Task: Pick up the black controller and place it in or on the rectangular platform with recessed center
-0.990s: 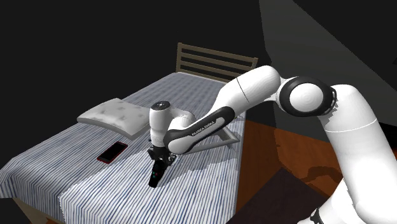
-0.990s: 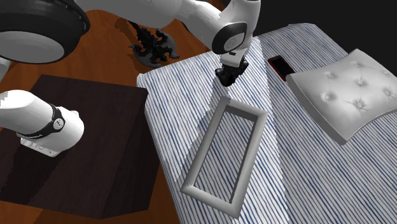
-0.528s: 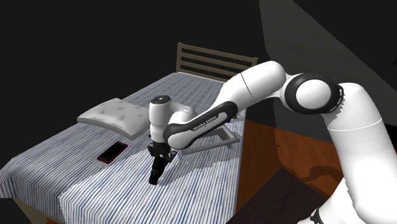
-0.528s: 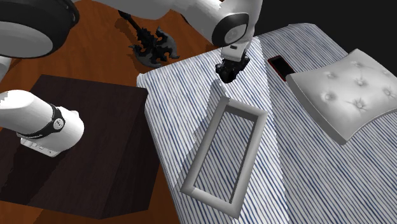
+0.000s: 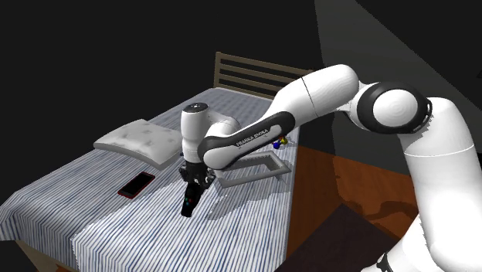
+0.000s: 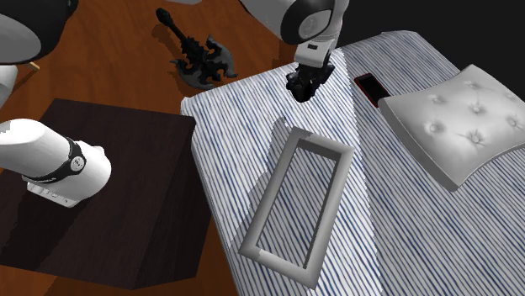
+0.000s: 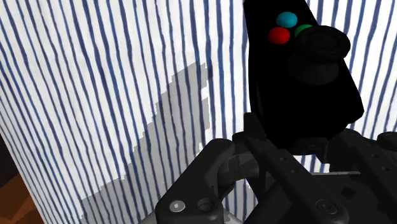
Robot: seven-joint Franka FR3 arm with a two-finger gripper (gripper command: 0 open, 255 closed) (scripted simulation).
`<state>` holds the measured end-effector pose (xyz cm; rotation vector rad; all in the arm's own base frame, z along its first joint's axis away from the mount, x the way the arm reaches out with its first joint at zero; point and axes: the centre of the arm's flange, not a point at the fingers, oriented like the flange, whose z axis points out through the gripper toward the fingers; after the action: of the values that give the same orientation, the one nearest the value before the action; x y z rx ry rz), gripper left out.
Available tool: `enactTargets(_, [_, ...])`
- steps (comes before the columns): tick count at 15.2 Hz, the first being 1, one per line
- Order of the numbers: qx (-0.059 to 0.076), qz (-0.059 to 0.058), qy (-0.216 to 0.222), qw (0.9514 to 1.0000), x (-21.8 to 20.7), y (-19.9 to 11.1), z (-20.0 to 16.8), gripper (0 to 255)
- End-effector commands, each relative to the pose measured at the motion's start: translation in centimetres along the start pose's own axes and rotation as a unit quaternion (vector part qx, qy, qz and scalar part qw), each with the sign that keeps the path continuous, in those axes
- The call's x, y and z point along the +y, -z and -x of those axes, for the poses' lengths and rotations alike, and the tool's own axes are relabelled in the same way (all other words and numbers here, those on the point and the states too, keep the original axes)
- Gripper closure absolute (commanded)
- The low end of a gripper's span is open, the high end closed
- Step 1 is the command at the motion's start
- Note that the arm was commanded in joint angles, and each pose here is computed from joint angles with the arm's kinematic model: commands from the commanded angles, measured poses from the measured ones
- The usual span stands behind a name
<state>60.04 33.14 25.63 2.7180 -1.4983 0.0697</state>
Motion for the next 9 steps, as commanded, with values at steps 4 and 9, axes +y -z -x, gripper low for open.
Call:
enactTargets(4, [0.000,0.000,0.000,1.0000,0.0,2.7,-0.1,255])
enactTargets(9, [0.000,0.000,0.000,1.0000,0.1,5.3,-0.2,255])
